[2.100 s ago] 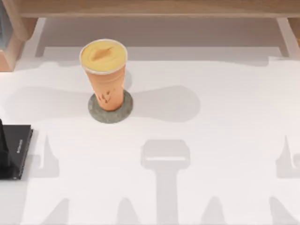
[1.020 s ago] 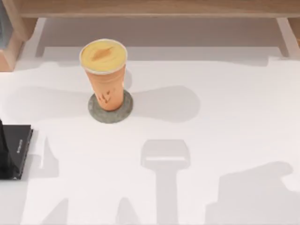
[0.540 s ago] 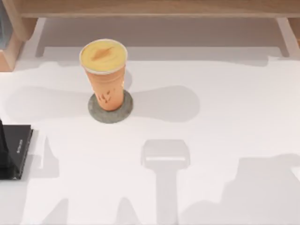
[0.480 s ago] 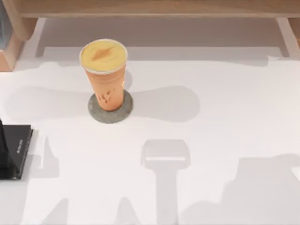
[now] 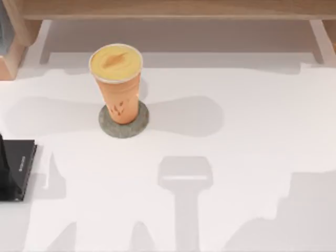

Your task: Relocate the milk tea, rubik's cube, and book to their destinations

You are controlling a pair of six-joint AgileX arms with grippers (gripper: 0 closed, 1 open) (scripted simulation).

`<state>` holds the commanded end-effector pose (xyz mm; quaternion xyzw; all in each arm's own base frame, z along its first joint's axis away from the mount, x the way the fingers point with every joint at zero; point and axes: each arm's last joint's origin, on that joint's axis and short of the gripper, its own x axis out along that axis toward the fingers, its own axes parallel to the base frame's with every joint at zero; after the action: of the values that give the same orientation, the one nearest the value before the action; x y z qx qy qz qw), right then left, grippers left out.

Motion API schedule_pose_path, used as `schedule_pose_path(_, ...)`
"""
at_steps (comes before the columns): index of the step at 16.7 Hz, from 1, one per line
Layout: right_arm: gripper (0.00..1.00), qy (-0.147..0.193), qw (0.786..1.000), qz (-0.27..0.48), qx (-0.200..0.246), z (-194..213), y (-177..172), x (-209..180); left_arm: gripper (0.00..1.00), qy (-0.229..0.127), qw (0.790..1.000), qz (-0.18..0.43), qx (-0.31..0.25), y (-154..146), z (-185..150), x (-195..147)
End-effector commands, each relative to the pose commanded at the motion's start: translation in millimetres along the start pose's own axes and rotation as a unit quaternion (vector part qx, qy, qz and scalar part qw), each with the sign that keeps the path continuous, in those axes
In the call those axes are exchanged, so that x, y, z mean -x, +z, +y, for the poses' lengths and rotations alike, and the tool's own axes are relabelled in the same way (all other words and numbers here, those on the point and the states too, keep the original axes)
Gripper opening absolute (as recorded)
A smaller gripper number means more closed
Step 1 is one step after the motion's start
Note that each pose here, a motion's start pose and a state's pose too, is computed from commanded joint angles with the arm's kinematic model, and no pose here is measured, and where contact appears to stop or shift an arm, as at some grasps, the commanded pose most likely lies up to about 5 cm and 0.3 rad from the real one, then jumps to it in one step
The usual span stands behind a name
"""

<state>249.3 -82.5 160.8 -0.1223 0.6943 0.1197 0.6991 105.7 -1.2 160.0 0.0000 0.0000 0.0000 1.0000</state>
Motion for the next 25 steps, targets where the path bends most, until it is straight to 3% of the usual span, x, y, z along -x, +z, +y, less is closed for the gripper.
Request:
schedule_pose_path(6, 1.00, 0.002, 1.000, 0.003, 0.000, 1.0, -1.7, -15.7, 1.00, 0.000, 1.000, 0.000, 0.000, 0.0, 0.0, 0.0)
schedule_pose_path(19, 0.02, 0.002, 1.000, 0.003, 0.000, 1.0, -1.7, -15.7, 1.00, 0.000, 1.000, 0.000, 0.000, 0.0, 0.0, 0.0)
schedule_pose_path(25, 0.00, 0.002, 1.000, 0.003, 0.000, 1.0, -1.7, -15.7, 1.00, 0.000, 1.000, 0.000, 0.000, 0.0, 0.0, 0.0)
